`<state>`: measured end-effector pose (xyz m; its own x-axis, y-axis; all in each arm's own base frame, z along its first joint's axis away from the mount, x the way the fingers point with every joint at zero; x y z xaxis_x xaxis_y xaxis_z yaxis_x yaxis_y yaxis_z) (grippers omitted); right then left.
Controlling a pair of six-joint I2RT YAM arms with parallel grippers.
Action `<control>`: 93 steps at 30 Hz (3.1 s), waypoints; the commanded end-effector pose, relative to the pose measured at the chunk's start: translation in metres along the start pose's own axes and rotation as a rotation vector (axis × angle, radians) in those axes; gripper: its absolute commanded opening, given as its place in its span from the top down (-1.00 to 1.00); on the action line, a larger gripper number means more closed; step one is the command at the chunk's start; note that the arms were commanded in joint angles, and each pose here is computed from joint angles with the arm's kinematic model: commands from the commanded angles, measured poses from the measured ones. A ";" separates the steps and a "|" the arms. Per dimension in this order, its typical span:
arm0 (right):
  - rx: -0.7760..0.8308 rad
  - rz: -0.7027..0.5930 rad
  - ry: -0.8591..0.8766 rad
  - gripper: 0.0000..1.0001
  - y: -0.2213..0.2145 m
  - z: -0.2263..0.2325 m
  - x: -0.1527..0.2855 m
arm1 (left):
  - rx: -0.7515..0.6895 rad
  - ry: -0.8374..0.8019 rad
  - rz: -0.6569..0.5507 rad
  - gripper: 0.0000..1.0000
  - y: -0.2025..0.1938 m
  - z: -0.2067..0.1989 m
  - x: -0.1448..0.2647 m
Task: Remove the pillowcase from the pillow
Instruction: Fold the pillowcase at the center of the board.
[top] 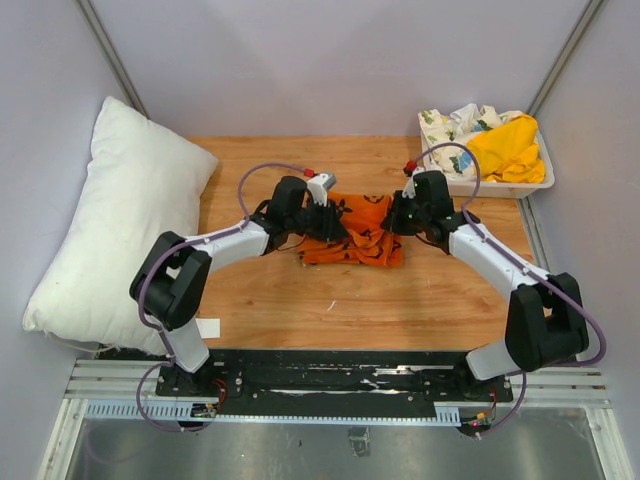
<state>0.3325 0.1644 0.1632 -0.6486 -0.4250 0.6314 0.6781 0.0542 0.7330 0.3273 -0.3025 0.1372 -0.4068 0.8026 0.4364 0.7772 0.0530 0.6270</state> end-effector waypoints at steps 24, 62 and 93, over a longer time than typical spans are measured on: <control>-0.149 0.048 -0.008 -0.29 0.015 -0.058 -0.037 | -0.093 -0.081 0.019 0.60 -0.010 -0.025 -0.051; -0.166 0.000 0.230 0.55 0.005 -0.037 -0.072 | -0.035 -0.077 0.069 0.64 -0.048 -0.017 -0.054; -0.177 0.061 -0.058 -0.43 0.024 -0.100 -0.037 | -0.096 0.022 -0.067 0.43 0.027 -0.016 -0.003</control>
<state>0.4062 0.1016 0.0931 -0.5207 -0.4289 0.7382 0.8348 -0.0747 0.5454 0.3311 -0.3215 0.1707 -0.4400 0.8095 0.3888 0.7057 0.0439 0.7071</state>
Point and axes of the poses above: each gripper's point midway between its finger pads, its own x axis back along the fingers, its own z axis along the line the jaws close on, y = z × x, the point moved 4 cm from there along x, back along the fingers, and after that the axes turned 11 degrees about x, right-handed, at the moved point
